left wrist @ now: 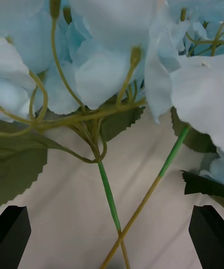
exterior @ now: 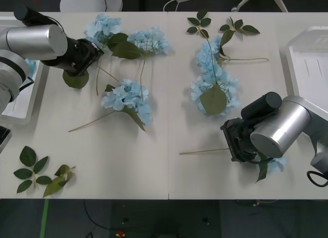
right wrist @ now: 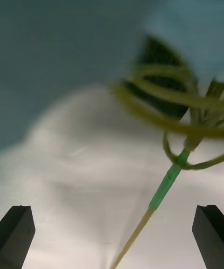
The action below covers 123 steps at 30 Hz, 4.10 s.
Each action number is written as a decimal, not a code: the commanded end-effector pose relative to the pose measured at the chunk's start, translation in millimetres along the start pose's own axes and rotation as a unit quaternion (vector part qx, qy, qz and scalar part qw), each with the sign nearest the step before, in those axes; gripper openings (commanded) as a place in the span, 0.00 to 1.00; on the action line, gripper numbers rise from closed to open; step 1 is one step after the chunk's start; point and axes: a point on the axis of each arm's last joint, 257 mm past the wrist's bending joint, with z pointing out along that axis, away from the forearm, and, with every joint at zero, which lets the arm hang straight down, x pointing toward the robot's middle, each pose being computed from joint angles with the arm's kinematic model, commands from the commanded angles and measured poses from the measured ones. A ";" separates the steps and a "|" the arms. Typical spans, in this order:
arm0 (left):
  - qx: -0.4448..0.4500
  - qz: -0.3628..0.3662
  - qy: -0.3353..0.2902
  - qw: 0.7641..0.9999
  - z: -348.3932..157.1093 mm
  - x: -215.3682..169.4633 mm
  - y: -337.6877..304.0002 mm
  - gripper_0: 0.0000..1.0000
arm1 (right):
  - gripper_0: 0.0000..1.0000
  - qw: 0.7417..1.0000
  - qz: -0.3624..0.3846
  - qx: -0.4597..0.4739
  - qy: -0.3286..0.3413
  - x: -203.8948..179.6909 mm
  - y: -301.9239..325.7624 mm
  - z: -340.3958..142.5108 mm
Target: Place the red flowers into the right box and the blue flowers into the left box. If a person shows an open palm, hand one flower to the person first, then continue sorting.
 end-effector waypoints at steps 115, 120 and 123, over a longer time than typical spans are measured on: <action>-0.246 0.387 -0.104 0.883 -247.8 -230.5 235.9 0.99 | 0.00 0.405 -0.721 -0.557 -0.073 296.6 315.9 -331.2; -0.140 0.374 -0.091 0.912 -241.3 -195.0 198.6 1.00 | 0.00 0.403 -0.723 -0.556 -0.074 304.9 318.8 -328.2; -0.068 0.373 -0.083 0.922 -245.7 -166.6 168.3 1.00 | 0.00 0.404 -0.720 -0.560 -0.076 308.9 322.0 -328.8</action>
